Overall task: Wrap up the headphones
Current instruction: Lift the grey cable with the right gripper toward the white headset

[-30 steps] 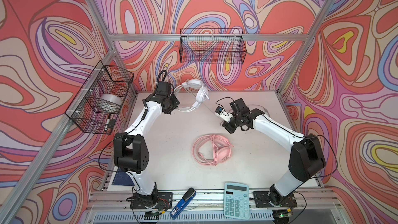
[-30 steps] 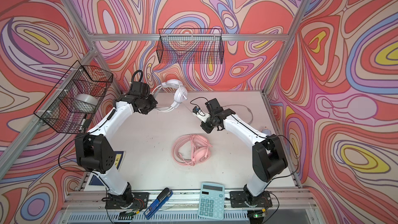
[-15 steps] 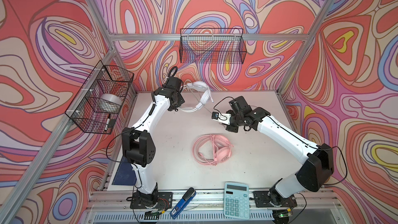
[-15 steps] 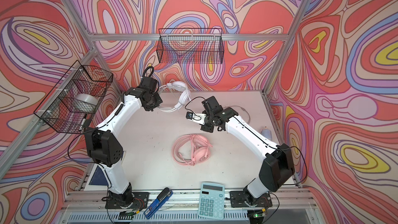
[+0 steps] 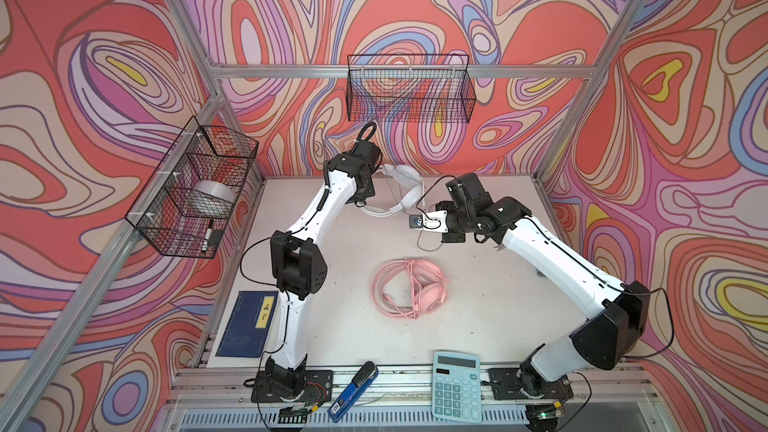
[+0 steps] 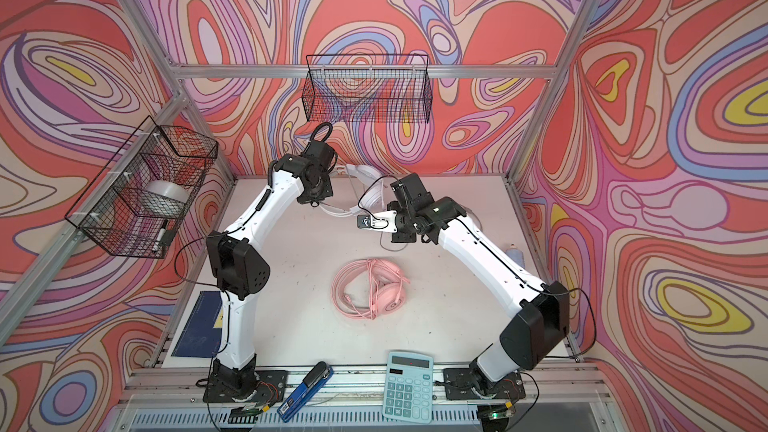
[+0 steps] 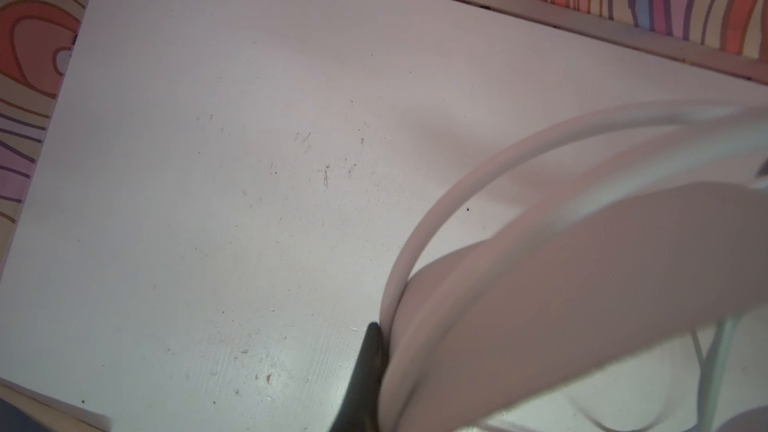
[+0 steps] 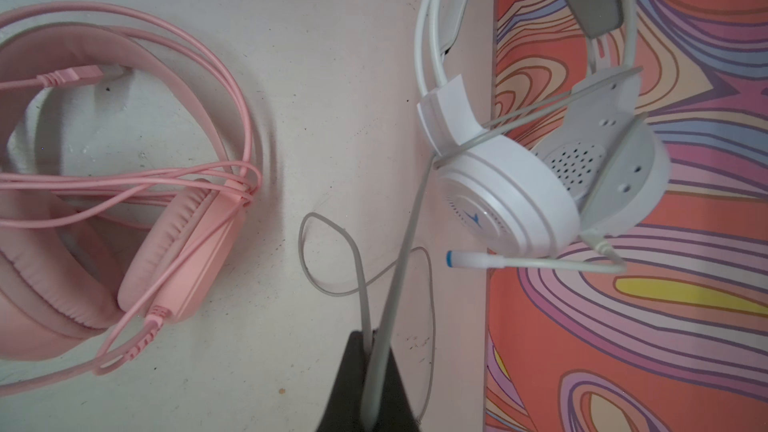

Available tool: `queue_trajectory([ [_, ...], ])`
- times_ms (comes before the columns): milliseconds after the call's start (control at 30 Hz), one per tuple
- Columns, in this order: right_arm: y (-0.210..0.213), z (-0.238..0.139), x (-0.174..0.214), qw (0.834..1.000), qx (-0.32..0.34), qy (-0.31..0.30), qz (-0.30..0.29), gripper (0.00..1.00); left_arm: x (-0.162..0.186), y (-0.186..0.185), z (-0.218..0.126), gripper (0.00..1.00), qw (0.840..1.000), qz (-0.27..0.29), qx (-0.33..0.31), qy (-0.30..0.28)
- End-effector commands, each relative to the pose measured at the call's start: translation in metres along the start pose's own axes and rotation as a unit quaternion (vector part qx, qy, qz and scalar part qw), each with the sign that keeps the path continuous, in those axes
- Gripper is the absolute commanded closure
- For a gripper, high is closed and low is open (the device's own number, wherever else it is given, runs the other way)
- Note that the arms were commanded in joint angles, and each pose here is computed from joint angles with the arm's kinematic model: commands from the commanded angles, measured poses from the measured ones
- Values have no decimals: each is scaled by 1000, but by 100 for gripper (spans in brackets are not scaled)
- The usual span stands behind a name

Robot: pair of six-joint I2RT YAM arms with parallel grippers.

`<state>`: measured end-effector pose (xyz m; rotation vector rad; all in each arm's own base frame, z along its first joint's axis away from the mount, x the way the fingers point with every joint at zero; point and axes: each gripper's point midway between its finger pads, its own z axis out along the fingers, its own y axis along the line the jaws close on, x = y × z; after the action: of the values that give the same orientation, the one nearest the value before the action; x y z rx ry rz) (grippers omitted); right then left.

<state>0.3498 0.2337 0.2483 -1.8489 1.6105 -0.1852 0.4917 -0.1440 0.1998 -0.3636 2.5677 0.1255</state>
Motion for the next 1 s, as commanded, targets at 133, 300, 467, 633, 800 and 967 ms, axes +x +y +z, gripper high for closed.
queue_trajectory([
  [133, 3, 2, 8, 998, -38, 42, -38, 100, -4, 18, 7, 100, 997, 50, -64, -11],
  [300, 6, 6, 20, 994, -60, 81, -40, 100, -5, 22, 7, 100, 995, 62, -76, -13],
  [467, 3, 7, 20, 994, -55, 83, -38, 100, -3, 19, 11, 100, 995, 68, -69, -8],
  [633, -17, 15, 24, 994, -17, 100, -47, 100, 1, 4, 14, 100, 993, 107, -44, -4],
  [800, -33, 27, 35, 987, 2, 144, -76, 100, 6, -8, 13, 100, 990, 137, -22, 2],
  [967, -48, 44, 40, 985, 21, 152, -74, 100, 14, -12, 12, 100, 985, 172, -4, 18],
])
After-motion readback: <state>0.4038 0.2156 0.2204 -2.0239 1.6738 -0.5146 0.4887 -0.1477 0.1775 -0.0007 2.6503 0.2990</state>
